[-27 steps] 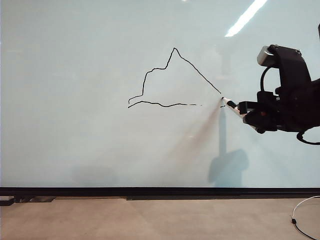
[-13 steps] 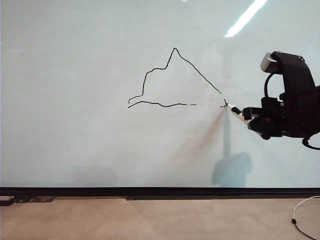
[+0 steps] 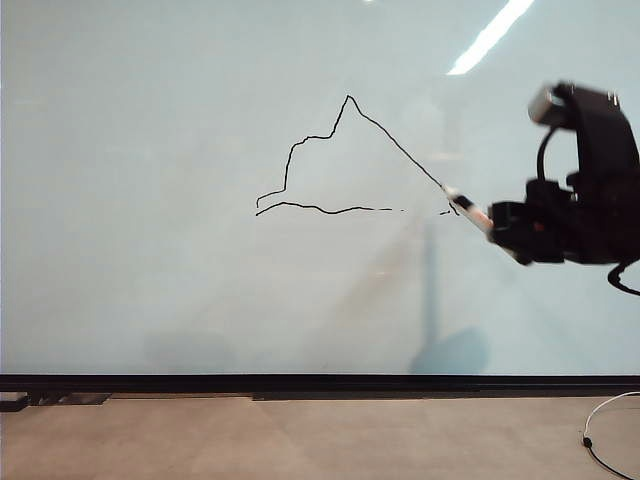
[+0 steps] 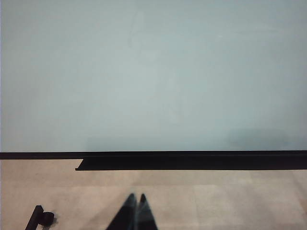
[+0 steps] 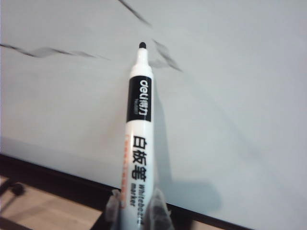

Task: Pick up the pen on the shelf to the right of the whiteboard and draw a triangle.

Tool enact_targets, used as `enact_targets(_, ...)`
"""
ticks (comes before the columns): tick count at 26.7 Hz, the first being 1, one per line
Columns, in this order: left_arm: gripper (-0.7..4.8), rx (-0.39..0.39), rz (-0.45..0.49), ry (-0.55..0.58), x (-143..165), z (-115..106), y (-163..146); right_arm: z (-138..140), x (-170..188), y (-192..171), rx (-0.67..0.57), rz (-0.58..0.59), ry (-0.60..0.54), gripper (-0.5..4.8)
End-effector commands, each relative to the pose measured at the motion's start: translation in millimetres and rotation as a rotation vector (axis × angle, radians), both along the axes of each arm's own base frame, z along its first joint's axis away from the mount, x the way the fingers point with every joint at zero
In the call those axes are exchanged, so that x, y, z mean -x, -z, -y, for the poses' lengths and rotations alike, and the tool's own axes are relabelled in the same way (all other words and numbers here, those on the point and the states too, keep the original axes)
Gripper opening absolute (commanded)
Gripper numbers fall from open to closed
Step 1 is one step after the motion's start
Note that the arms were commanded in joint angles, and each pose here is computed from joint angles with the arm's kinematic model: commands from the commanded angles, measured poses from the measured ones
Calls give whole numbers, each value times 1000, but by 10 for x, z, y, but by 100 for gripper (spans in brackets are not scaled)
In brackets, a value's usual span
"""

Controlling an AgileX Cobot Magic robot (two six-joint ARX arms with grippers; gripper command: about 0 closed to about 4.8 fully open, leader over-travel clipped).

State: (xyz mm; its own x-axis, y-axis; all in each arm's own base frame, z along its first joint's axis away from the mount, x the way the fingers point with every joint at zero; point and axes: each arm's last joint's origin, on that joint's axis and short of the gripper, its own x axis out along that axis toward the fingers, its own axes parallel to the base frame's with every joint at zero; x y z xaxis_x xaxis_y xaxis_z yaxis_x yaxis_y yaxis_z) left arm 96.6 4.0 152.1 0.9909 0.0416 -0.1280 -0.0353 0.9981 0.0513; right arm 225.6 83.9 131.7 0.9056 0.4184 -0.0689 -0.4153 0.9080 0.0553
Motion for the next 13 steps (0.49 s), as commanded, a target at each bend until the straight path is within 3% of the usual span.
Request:
enact_targets(1,-5,0,10,4,1,2,-18,-35,191,-106,51,135,17,-5)
enact_targets(13,-5,0,10,5,1,2,-18,229,613,-272,55,172,63,-5)
